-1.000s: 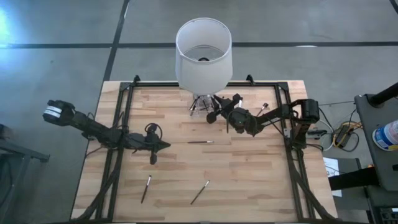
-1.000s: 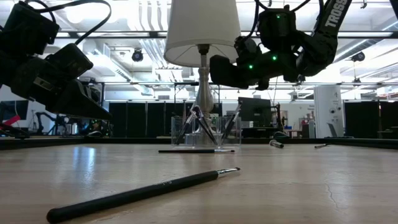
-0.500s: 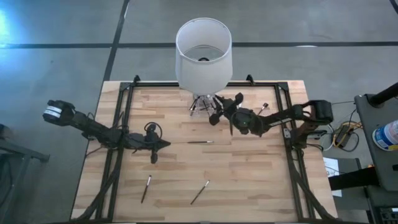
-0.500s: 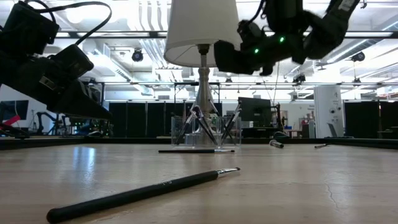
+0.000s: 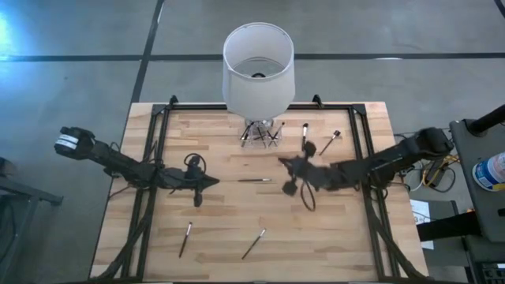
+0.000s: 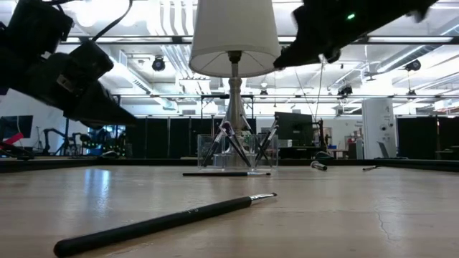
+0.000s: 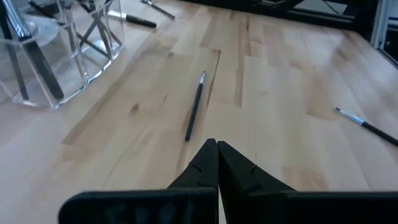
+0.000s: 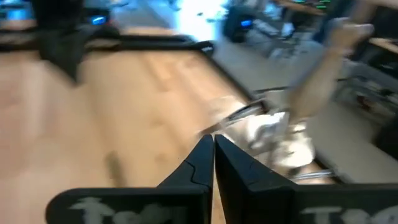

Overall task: Put items in baskets/containers
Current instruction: Put the black eyeshadow brush into the transparent organizer

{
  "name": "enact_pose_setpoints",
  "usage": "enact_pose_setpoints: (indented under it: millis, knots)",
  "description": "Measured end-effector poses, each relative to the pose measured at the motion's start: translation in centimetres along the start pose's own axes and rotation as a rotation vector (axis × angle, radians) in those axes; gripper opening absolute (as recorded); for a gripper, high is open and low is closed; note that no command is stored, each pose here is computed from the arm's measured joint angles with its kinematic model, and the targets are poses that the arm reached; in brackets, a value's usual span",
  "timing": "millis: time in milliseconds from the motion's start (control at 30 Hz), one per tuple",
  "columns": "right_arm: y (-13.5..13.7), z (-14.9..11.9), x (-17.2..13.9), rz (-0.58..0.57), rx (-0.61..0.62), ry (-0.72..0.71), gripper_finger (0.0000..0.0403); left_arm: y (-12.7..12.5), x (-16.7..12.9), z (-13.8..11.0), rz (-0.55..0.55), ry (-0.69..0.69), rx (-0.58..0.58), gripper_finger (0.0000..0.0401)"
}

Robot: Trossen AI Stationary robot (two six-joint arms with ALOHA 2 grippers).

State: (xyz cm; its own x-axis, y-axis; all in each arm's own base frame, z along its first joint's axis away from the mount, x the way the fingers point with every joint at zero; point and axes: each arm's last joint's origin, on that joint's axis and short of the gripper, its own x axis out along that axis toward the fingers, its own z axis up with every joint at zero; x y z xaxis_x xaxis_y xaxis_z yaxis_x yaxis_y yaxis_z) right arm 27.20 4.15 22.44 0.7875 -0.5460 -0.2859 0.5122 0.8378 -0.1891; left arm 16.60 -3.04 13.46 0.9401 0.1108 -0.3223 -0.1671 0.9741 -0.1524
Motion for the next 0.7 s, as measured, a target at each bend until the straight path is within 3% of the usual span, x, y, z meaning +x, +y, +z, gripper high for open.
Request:
enact_pose_setpoints:
  millis: [167,333,533,700]
  knots:
    - [3.4,-2.0,-1.3,0.133,0.009,0.054,0.0009,-0.3,0.3,0.7,-0.004,-0.017,0.013,0.0000]
    - [5.4,-5.2,0.2,0.258,-0.005,0.195,0.0025,-0.7,1.2,1.1,0.002,0.004,0.041,0.0000]
    - [4.6,-8.2,3.7,0.279,0.016,0.360,0.0072,-1.3,3.2,1.0,0.024,0.075,0.107,0.0000]
    - [2.9,-8.8,5.7,0.279,0.020,0.415,0.0113,-1.7,4.6,0.8,0.033,0.117,0.141,0.0000]
